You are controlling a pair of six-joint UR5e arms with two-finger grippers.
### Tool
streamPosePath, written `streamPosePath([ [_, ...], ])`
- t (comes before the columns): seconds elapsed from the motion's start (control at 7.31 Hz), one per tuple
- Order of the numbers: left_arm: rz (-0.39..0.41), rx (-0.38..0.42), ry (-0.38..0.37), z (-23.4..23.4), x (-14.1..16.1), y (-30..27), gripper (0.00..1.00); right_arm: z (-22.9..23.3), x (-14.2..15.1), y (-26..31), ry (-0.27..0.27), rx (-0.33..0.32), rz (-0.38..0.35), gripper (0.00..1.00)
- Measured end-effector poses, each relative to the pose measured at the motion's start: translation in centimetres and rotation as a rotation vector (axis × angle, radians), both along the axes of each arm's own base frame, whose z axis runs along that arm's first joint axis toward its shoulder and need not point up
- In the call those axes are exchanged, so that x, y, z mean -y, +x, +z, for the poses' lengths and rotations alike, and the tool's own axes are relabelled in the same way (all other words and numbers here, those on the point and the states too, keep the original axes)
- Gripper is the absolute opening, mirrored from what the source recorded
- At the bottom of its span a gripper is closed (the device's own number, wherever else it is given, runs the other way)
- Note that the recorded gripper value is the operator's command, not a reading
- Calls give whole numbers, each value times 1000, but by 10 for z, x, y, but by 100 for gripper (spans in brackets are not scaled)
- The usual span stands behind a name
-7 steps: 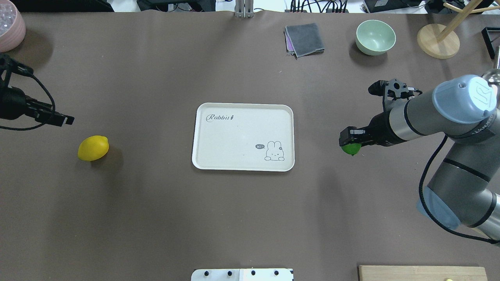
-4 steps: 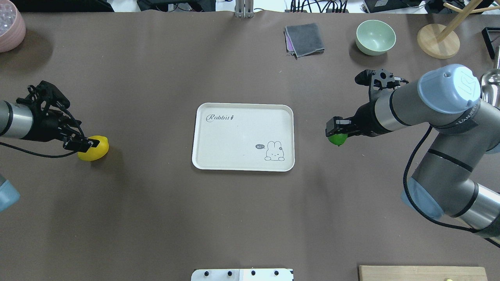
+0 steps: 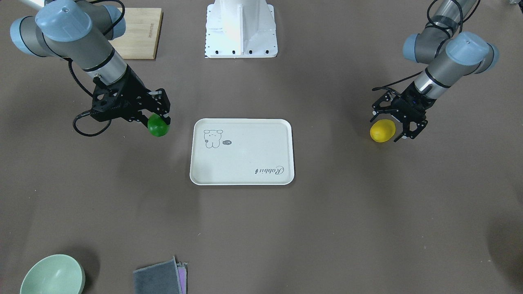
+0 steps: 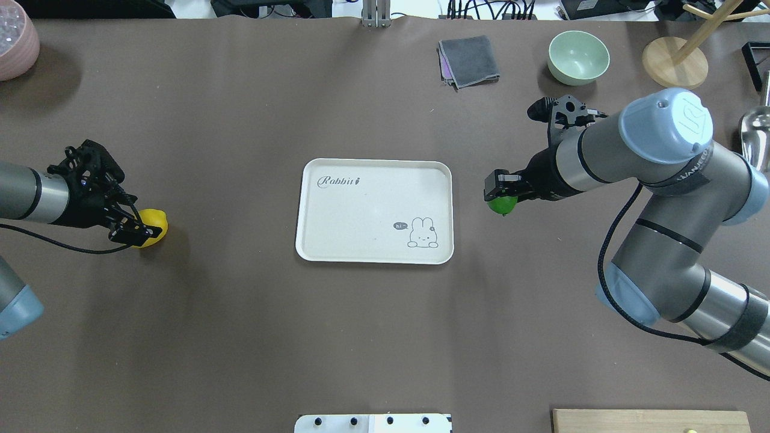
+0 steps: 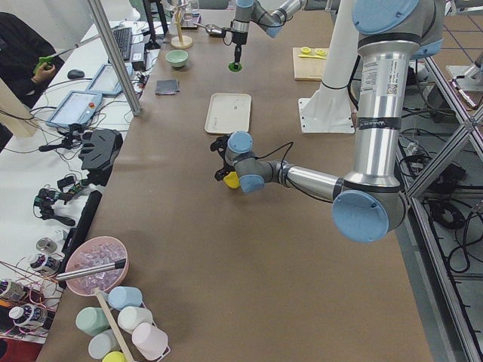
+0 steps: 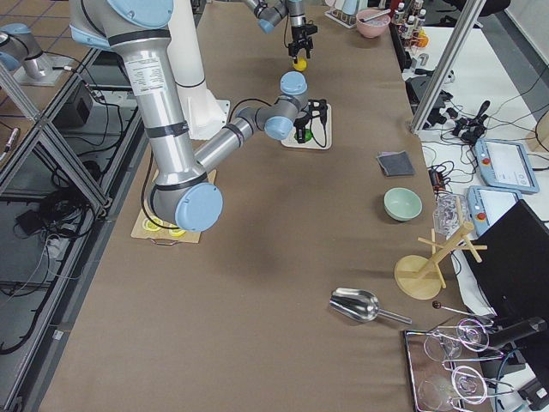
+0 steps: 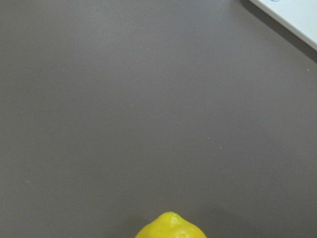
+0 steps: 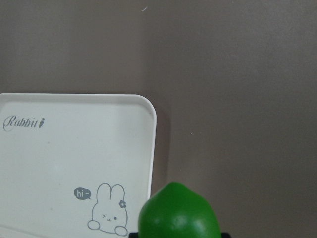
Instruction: Place all lemons on tray
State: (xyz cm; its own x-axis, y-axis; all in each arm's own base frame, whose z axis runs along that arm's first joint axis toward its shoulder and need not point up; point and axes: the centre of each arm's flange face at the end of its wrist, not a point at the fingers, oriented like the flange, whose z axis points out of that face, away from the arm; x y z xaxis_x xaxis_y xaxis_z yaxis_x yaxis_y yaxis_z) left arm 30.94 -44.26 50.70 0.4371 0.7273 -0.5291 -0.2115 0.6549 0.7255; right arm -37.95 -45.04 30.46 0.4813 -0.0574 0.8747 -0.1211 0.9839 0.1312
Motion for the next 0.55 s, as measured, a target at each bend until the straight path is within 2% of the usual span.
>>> streamPosePath([
  [0.14, 2, 0, -1, 8, 0, 2, 97, -3, 3, -4, 2, 2, 0, 0],
  [0.27, 3, 3, -5, 14, 0, 3, 80, -6, 6, -8, 4, 3, 1, 0],
  [0.41, 7, 4, -11, 19, -1, 6, 38, -9, 10, -12, 6, 3, 3, 0],
  [0.55, 16, -1, -22, 21, -5, 10, 0, -13, 13, -15, 6, 2, 4, 0],
])
